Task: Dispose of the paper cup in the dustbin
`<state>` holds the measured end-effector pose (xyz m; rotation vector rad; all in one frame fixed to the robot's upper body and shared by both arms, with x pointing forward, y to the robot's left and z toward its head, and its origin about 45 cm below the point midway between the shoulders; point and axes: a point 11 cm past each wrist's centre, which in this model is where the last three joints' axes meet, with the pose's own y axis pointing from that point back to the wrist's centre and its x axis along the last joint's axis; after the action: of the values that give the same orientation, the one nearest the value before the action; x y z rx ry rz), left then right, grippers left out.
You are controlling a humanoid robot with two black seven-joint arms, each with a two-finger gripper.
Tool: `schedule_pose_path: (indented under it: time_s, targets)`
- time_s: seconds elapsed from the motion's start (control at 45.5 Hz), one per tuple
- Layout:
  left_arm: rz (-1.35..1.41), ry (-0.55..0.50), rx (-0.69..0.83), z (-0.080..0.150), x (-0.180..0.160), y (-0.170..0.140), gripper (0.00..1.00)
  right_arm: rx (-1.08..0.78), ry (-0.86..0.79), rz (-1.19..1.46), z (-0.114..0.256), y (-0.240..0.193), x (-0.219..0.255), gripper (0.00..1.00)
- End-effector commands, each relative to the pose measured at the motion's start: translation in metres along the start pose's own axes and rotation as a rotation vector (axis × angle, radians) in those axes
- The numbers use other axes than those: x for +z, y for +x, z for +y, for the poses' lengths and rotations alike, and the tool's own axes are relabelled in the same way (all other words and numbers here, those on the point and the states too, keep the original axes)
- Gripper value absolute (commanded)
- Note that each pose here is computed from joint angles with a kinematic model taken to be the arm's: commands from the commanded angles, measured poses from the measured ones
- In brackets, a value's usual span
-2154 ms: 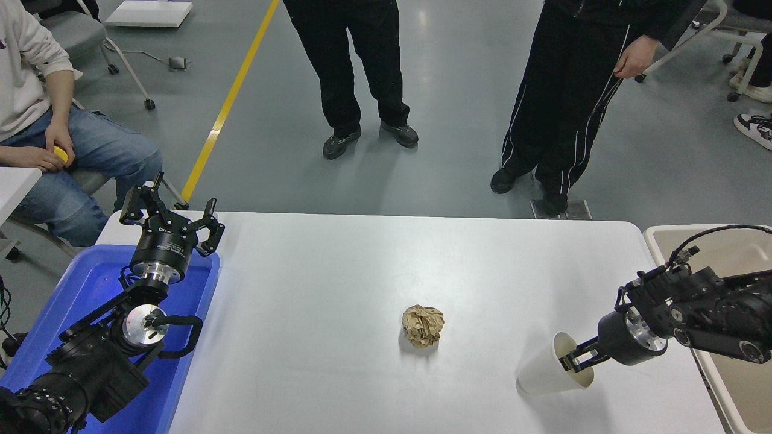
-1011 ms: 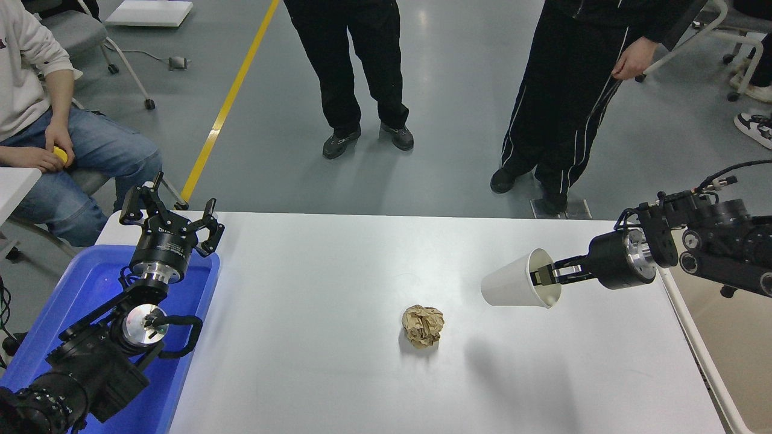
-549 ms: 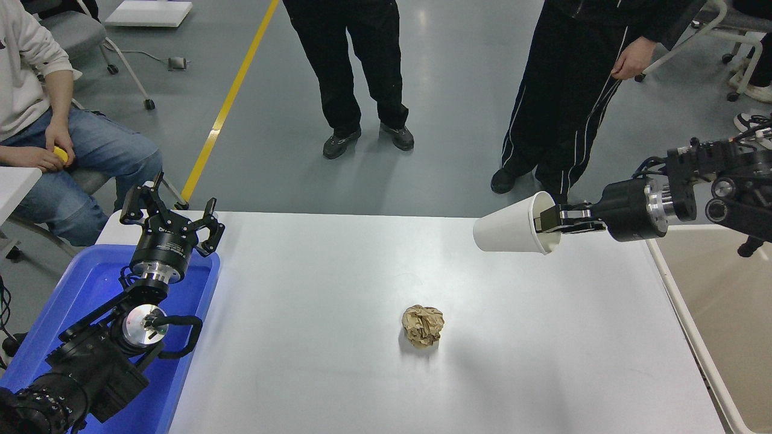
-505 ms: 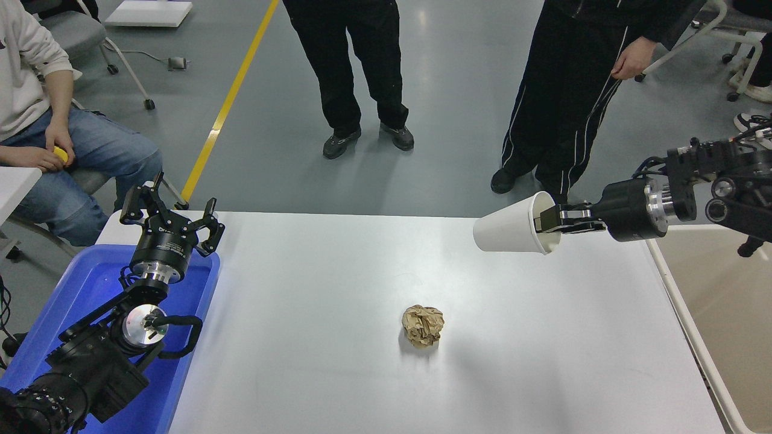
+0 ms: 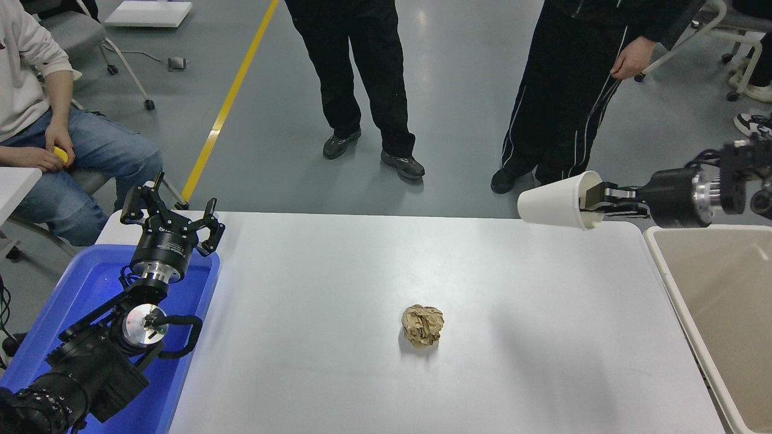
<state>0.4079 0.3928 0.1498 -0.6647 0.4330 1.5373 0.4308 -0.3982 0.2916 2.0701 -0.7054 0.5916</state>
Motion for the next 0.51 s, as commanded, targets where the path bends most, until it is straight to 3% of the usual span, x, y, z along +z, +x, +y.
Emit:
schedule_pose_path:
  time_s: [0.0,0.484]
  targets:
    - [0.001,0.001,0.0,0.0,0.0,0.0,1.0,0.208,-0.147,-0.133,0.054,0.026,0.067,0.0]
    - [0.0,0.0,0.001,0.0,0.0,0.0,1.0,0.508,-0.489,-0.288,0.169,0.006,0.187,0.0]
